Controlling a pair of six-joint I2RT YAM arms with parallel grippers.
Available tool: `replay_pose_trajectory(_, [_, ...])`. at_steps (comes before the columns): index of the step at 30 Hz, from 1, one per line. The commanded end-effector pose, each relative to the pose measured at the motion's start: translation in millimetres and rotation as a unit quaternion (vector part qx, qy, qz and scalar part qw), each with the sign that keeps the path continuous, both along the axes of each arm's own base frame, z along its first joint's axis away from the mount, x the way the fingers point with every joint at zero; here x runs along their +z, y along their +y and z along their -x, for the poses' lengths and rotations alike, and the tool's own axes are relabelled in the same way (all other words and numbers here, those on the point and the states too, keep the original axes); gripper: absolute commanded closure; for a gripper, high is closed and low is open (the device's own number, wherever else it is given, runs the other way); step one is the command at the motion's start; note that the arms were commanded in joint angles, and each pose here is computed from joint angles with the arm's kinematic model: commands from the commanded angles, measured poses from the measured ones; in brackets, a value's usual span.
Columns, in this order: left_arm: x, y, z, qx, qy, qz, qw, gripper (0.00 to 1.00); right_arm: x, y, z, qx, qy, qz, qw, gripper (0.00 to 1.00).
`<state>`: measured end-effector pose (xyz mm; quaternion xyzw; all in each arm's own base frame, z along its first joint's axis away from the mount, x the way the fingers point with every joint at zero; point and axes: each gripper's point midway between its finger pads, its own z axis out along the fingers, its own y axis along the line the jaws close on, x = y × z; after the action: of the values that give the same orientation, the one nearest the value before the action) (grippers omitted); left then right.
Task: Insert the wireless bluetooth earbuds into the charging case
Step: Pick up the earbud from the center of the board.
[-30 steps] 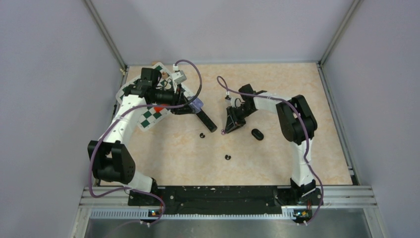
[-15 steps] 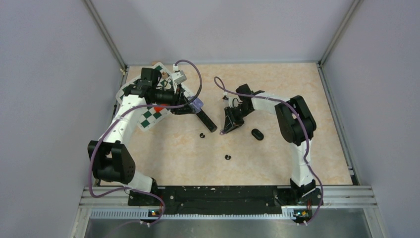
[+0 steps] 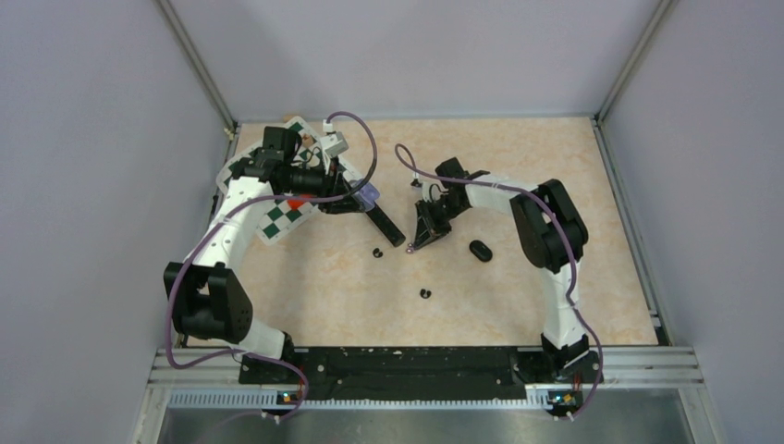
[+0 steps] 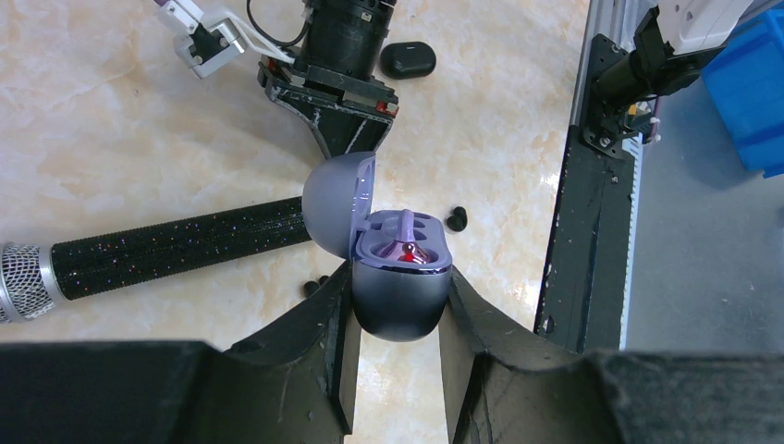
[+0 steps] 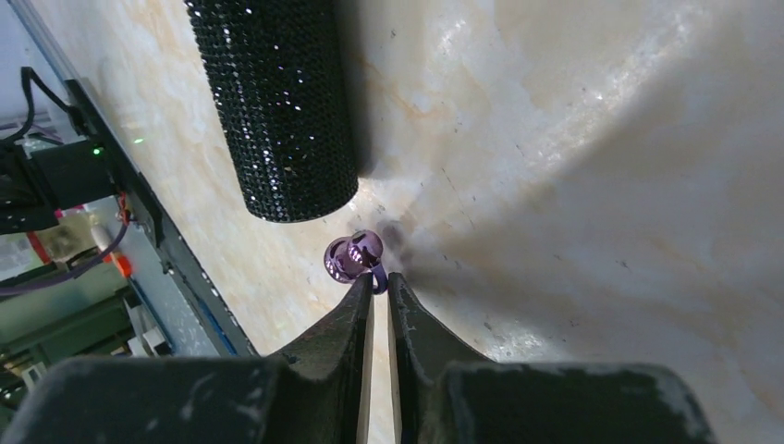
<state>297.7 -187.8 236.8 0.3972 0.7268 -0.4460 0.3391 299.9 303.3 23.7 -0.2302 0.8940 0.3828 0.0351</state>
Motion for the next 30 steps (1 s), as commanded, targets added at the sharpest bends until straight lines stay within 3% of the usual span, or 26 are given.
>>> replay_pose_trajectory(1, [15.4,-1.5,6.9,-0.009,-0.030,0.011,0.999,1.00,9.4,12.7,-3.8,-0.006,0.012,-0.052,0.999,0.92])
replay_pose_trajectory(7, [14.6,-1.8,6.7,-0.009,-0.026,0.012,1.000,1.00,23.6,17.5,-5.4,-0.012,0.030,-0.102,0.994,0.99])
replay_pose_trajectory(15, [14.1,-1.9,6.3,-0.009,-0.025,0.012,1.000,1.00,42.7,9.2,-14.0,-0.023,0.007,-0.115,0.993,1.00])
replay_pose_trajectory(30, [0.6,-14.3,11.2,-0.032,-0.003,0.014,0.999,1.00,130.7,-33.6,-45.7,-0.022,-0.185,-0.107,0.977,1.00])
